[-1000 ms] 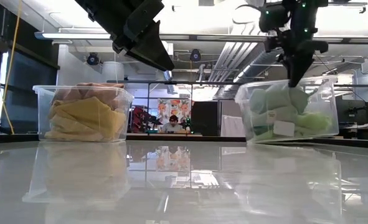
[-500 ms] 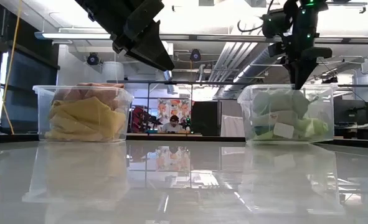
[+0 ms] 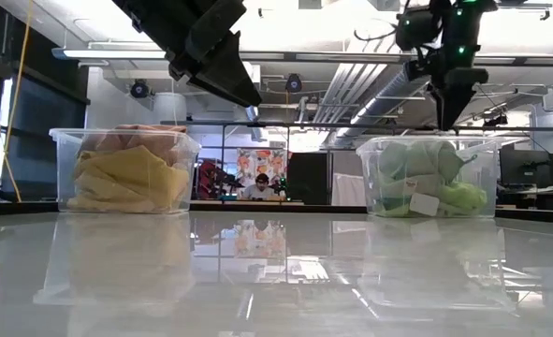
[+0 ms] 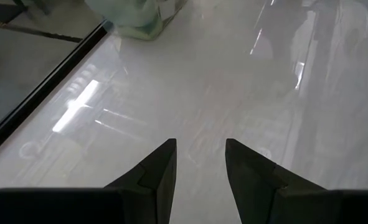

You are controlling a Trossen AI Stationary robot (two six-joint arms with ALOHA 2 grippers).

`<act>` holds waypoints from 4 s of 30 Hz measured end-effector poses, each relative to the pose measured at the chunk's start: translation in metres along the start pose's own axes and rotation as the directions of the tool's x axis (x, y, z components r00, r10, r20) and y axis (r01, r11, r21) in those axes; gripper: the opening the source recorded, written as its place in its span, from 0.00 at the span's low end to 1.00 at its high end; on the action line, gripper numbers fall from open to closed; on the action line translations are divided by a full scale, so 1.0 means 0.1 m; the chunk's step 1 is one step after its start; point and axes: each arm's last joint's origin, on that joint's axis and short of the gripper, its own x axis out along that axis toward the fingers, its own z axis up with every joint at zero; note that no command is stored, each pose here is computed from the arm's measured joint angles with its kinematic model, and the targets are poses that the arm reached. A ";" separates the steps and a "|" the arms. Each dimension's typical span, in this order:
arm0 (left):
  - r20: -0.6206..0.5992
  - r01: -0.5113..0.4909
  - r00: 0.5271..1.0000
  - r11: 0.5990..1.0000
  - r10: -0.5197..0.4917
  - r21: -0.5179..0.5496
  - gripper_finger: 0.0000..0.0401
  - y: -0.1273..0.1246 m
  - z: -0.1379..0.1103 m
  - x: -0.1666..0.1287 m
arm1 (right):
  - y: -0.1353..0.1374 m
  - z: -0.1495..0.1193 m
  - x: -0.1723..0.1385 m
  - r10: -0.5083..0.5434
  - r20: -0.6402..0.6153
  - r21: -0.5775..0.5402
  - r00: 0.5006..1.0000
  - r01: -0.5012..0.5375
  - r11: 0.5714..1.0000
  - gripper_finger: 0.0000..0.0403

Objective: Sort towels by color in basket
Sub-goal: Return to Home Position

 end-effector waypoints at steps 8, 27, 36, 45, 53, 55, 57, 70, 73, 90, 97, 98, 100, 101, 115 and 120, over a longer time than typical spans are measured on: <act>-0.072 -0.179 0.980 0.981 0.184 0.071 0.31 0.18 -0.10 -0.06 | 0.32 -0.04 -0.31 0.188 0.282 0.046 0.941 -0.209 0.977 0.32; 0.225 0.023 0.974 0.990 0.008 -0.137 0.17 1.49 -0.28 -0.31 | 1.05 -0.75 -0.13 0.383 0.897 -0.261 0.220 -0.435 0.862 0.32; 0.552 0.184 0.829 0.977 -0.093 -0.111 0.17 1.56 -0.49 -0.53 | 1.19 -0.85 0.22 0.230 0.973 -0.203 -0.009 -0.503 0.840 0.29; 0.626 0.200 0.780 0.956 -0.023 -0.214 0.17 1.71 -0.64 -0.56 | 1.26 -0.87 0.32 0.237 0.967 -0.166 0.089 -0.485 0.859 0.08; 0.712 0.328 0.701 0.906 -0.043 -0.268 0.17 1.75 -1.00 -0.52 | 1.34 -0.92 0.25 0.300 0.954 -0.251 0.025 -0.483 0.839 0.02; 0.723 0.347 0.690 0.893 -0.036 -0.286 0.17 1.75 -1.06 -0.52 | 1.36 -0.94 0.24 0.298 0.954 -0.252 0.025 -0.467 0.848 0.01; 0.738 0.363 0.674 0.883 -0.026 -0.300 0.17 1.76 -1.10 -0.54 | 1.38 -0.97 0.23 0.306 0.952 -0.261 0.023 -0.464 0.847 0.00; 0.690 0.402 0.705 0.893 -0.161 -0.203 0.17 1.73 -1.27 -0.53 | 1.54 -1.11 0.53 0.337 0.942 -0.300 -0.003 -0.460 0.836 0.00; 0.682 0.345 0.727 0.901 -0.080 -0.262 0.17 1.79 -1.29 -0.56 | 1.56 -1.11 0.57 0.348 0.937 -0.301 0.033 -0.433 0.850 0.00; 0.641 0.314 0.761 0.921 -0.099 -0.231 0.17 1.84 -1.48 -0.74 | 1.59 -1.08 0.71 0.282 0.959 -0.250 0.028 -0.387 0.888 0.00; 0.641 0.339 0.749 0.928 -0.168 -0.153 0.17 1.80 -1.49 -0.76 | 1.59 -1.08 0.70 0.277 0.961 -0.255 0.018 -0.332 0.908 0.00; 0.639 0.350 0.746 0.927 -0.187 -0.137 0.17 1.80 -1.50 -0.76 | 1.59 -1.08 0.70 0.273 0.962 -0.251 0.019 -0.335 0.908 0.00; 0.630 0.371 0.749 0.917 -0.204 -0.145 0.17 1.79 -1.52 -0.76 | 1.59 -1.08 0.70 0.272 0.962 -0.246 0.022 -0.359 0.900 0.00; 0.625 0.377 0.753 0.913 -0.204 -0.156 0.16 1.80 -1.53 -0.76 | 1.59 -1.08 0.70 0.274 0.961 -0.244 0.028 -0.372 0.895 0.00; 0.595 0.380 0.765 0.918 -0.244 -0.112 0.03 1.78 -1.59 -0.78 | 1.59 -1.08 0.72 0.278 0.960 -0.240 0.042 -0.396 0.886 0.00; 0.597 0.339 0.764 0.939 -0.244 -0.050 0.00 1.77 -1.59 -0.79 | 1.59 -1.08 0.72 0.279 0.959 -0.240 0.041 -0.396 0.886 0.00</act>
